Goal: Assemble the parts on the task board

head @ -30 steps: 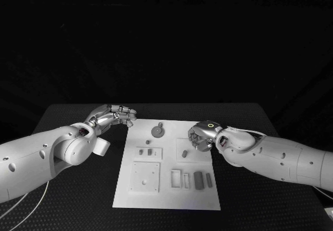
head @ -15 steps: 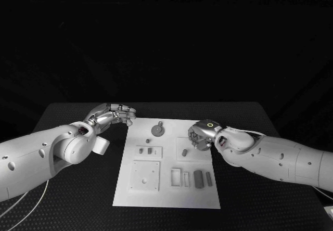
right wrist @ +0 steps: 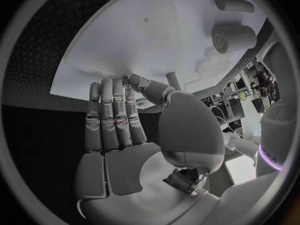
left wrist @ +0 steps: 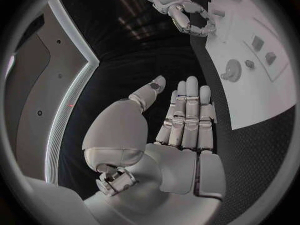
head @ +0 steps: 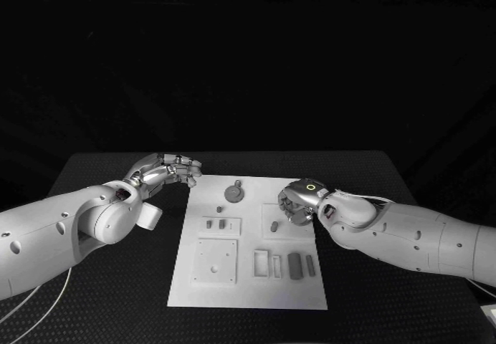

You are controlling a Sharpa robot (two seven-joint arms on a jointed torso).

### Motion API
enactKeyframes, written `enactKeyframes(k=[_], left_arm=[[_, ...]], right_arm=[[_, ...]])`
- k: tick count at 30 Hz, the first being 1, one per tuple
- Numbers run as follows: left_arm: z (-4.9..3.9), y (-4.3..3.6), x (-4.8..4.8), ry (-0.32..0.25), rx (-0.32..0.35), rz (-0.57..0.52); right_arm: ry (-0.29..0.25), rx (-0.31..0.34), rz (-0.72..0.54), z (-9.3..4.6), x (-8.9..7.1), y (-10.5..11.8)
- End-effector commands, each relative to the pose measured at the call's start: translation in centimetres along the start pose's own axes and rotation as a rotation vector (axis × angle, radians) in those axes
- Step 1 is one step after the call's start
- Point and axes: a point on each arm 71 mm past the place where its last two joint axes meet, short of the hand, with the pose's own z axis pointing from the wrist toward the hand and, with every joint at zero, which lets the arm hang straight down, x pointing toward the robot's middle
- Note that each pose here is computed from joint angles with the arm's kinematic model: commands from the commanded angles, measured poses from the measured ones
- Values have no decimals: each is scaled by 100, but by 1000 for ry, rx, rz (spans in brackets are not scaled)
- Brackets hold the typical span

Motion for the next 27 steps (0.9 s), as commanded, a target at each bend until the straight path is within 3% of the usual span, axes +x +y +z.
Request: enactKeyframes(k=[1,15,27], left_arm=[[2,-9,17,15,4,-12],[0,-7,13,14,3,-12],[1,-1,-9,8,1,-10]], right_arm=[[76,-3,2,-34,138,36],[27,22,-17,-25,100,40],[20,31,-6,-38,82,18]])
